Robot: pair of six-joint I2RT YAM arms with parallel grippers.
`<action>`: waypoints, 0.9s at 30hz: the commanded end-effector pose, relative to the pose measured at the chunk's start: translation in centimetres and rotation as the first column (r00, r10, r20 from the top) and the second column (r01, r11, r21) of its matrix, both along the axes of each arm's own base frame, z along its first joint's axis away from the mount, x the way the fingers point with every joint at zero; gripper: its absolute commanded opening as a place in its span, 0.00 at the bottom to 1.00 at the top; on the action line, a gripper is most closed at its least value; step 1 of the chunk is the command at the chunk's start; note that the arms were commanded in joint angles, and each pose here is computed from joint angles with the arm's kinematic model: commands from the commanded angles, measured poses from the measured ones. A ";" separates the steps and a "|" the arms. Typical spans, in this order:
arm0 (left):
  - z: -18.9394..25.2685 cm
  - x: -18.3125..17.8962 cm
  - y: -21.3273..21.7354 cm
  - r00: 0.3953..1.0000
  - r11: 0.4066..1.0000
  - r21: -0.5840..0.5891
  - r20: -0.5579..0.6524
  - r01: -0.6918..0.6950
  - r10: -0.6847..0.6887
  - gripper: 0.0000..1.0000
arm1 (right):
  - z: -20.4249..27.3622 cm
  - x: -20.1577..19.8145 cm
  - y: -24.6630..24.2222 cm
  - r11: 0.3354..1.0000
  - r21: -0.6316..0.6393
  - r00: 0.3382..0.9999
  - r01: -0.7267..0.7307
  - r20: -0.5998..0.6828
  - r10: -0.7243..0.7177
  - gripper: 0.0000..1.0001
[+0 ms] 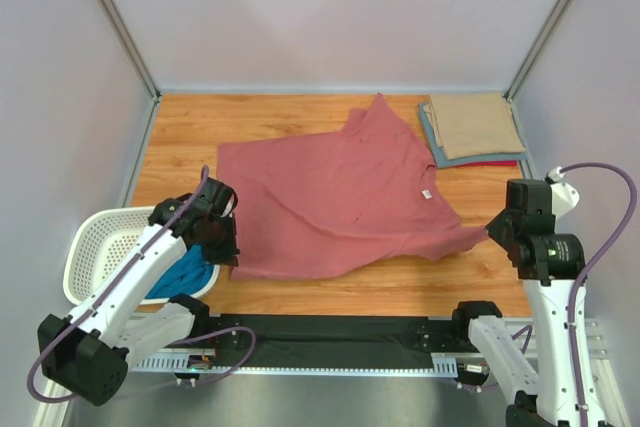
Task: Fold and stack the t-shirts
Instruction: Fold the tshirt
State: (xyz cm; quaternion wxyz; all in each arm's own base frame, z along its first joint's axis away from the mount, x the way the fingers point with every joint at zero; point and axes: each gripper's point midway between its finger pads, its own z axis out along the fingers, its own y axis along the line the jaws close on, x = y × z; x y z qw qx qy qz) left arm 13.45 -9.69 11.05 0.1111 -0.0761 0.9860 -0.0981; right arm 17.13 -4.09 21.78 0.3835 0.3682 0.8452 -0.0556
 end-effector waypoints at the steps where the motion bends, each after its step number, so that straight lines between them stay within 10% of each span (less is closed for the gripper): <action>1: 1.0 1.9 1.3 0.995 0.994 0.081 0.069 -0.074 0.068 0.00 | 0.8 2.9 0.0 1.000 -0.011 0.998 -0.017 0.066 0.017 0.00; 10: 2.5 5.1 5.7 0.987 0.917 0.372 0.113 -0.147 0.113 0.00 | 1.6 9.4 -0.3 0.997 -0.055 0.999 -0.049 0.004 0.049 0.00; 27: 2.9 12.3 6.1 0.983 0.882 0.437 0.124 -0.178 0.137 0.00 | -0.7 20.3 4.3 0.906 -0.039 0.902 -0.422 0.080 0.423 0.05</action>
